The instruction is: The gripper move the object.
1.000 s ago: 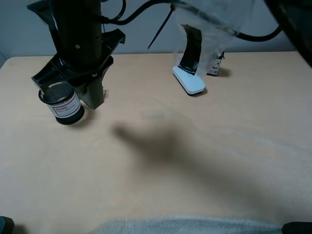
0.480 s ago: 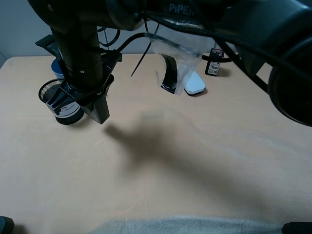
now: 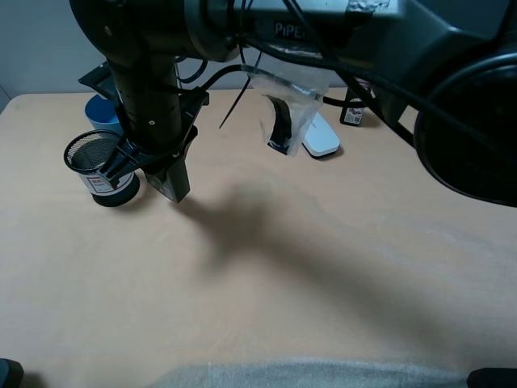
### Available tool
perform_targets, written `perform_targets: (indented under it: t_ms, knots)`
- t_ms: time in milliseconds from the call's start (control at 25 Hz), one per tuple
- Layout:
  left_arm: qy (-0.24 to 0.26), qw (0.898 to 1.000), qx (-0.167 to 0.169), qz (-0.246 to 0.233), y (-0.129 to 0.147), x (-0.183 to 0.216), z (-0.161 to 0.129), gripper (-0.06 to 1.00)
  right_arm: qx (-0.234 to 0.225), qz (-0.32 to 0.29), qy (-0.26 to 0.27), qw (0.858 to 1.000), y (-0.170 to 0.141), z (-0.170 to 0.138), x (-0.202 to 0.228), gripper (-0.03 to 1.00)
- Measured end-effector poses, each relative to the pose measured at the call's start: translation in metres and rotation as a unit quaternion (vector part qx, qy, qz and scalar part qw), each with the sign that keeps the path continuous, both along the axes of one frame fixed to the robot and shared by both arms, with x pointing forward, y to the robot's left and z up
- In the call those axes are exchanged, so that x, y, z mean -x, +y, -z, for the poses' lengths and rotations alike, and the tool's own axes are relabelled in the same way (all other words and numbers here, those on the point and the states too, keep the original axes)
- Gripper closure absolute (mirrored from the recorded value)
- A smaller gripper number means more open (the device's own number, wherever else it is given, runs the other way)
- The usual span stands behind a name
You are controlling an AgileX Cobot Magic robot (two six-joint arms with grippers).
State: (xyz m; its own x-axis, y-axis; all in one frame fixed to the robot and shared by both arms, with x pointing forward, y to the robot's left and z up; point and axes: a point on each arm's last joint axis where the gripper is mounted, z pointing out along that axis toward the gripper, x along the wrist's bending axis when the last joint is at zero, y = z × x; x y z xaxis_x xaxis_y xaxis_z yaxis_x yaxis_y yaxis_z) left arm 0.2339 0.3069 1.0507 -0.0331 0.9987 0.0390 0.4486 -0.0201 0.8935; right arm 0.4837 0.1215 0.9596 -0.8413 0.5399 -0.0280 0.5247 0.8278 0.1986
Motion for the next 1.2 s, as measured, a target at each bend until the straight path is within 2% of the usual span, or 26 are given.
perform_targets:
  t_ms: [160,360,1200]
  knots:
    - [0.0,1.0,0.0,0.0,0.0,0.0,0.0,0.21,-0.002,0.0,-0.002,1.0,-0.0026,-0.0009,-0.0055,0.67]
    - [0.0,1.0,0.0,0.0,0.0,0.0,0.0,0.21,0.027,-0.008,0.011,1.0,-0.0081,0.0063,-0.0076,0.67]
    - [0.0,1.0,0.0,0.0,0.0,0.0,0.0,0.21,0.016,-0.019,0.025,0.999,-0.007,0.0089,-0.0082,0.67]
